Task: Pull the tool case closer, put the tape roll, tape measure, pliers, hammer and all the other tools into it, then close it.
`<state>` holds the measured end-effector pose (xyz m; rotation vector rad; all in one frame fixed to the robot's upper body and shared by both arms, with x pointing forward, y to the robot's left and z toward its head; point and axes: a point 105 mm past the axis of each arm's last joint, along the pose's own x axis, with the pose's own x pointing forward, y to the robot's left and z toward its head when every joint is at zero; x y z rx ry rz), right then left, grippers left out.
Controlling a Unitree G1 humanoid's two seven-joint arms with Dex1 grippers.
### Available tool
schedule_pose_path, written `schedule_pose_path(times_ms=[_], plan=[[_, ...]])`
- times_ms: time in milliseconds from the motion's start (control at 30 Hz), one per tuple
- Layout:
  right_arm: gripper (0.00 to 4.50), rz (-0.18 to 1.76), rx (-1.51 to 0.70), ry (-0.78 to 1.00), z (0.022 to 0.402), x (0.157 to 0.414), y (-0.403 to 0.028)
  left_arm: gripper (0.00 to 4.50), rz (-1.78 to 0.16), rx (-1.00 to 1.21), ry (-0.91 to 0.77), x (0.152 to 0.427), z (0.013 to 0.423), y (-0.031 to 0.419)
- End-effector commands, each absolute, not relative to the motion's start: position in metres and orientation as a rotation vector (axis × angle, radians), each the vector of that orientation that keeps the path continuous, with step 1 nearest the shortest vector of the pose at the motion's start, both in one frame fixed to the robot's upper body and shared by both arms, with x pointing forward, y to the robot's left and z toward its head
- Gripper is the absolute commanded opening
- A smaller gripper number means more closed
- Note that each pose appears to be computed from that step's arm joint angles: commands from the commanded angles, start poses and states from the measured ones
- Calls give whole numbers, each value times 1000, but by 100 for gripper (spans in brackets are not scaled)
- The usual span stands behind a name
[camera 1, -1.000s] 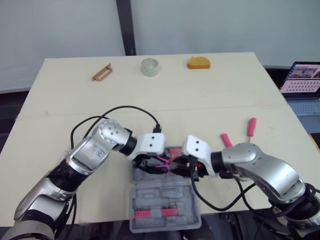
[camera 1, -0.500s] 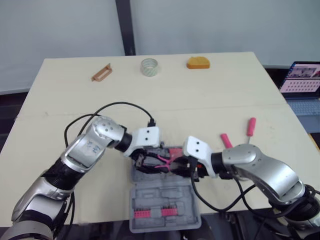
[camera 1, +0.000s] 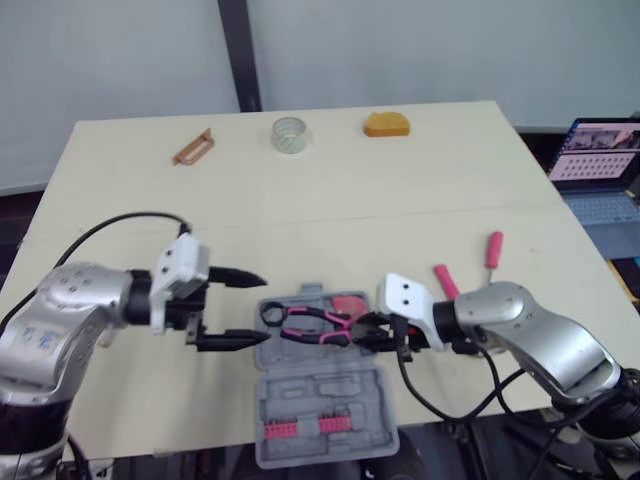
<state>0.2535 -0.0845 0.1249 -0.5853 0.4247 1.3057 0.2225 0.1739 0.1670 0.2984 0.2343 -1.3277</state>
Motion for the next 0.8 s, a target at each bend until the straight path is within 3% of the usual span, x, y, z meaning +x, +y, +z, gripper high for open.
schedule_pose_path(times_ms=[33,433,800], plan=[[102,1352,-634,375,133,254,-82,440,-1357,367,191,202,165,187],[102,1441,-701,405,127,257,-75,440,-1252,448,100,200,152,213],[102,1427,-820,427,114,275,-59,440,-1145,440,110,198,134,237]])
